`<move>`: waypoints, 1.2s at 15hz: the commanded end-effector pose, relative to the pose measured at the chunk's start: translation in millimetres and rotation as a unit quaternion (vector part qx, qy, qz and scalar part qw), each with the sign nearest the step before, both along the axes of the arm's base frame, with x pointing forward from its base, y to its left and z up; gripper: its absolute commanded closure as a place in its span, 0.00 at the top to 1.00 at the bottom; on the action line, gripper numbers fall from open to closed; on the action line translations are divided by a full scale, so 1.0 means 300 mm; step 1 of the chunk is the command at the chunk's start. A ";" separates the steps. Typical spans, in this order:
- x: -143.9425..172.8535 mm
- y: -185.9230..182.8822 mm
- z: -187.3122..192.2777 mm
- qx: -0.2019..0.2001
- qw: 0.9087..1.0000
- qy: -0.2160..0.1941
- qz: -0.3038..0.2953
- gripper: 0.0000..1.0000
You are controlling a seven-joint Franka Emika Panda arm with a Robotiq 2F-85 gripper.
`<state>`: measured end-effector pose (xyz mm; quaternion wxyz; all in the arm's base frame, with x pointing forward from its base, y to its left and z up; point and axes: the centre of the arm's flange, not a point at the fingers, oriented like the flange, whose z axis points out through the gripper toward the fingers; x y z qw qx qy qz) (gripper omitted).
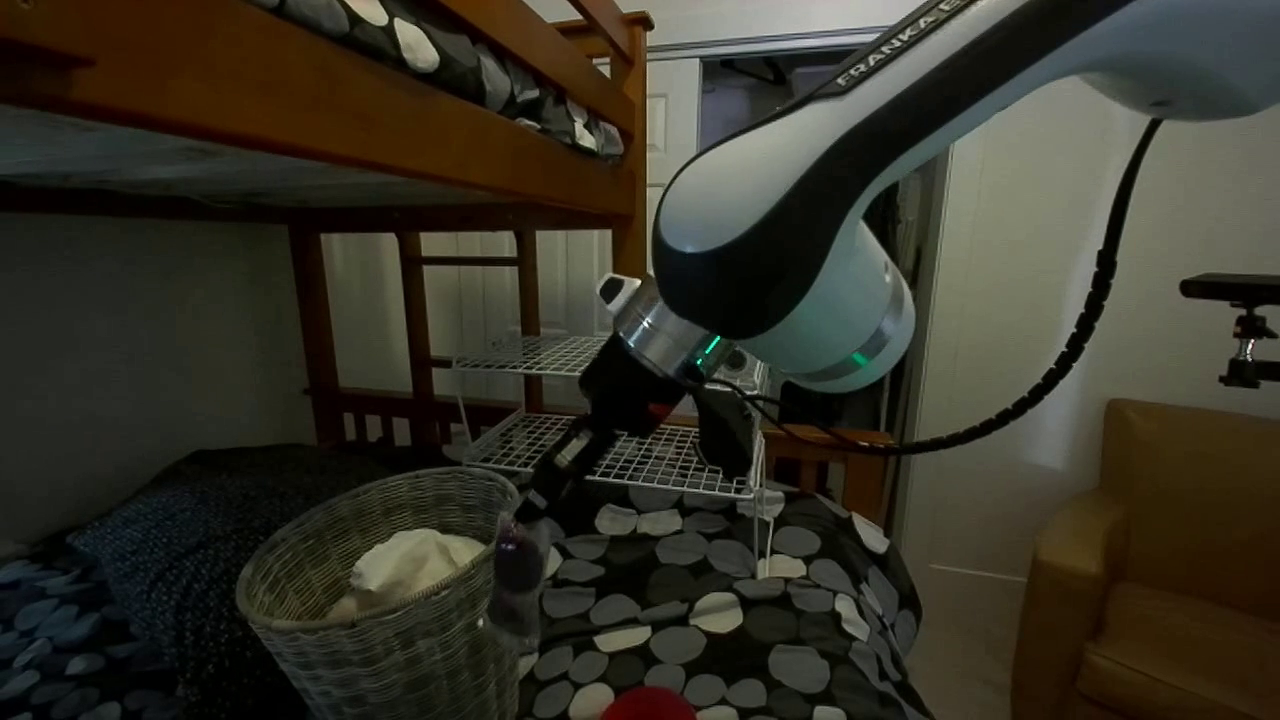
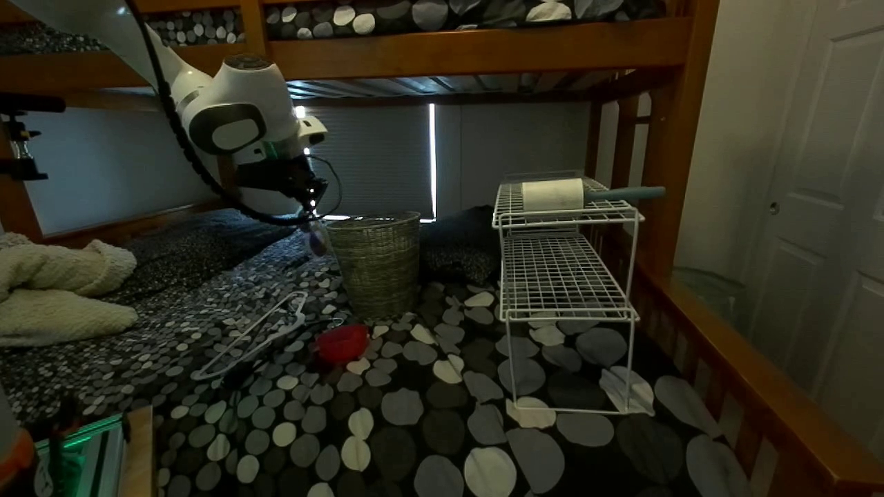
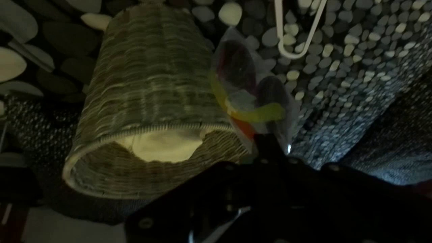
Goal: Put the spice bottle in the basket
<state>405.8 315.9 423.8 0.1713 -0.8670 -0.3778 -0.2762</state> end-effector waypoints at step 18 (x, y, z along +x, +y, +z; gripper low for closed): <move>0.320 -0.019 0.109 0.165 0.976 -0.019 -0.139 0.70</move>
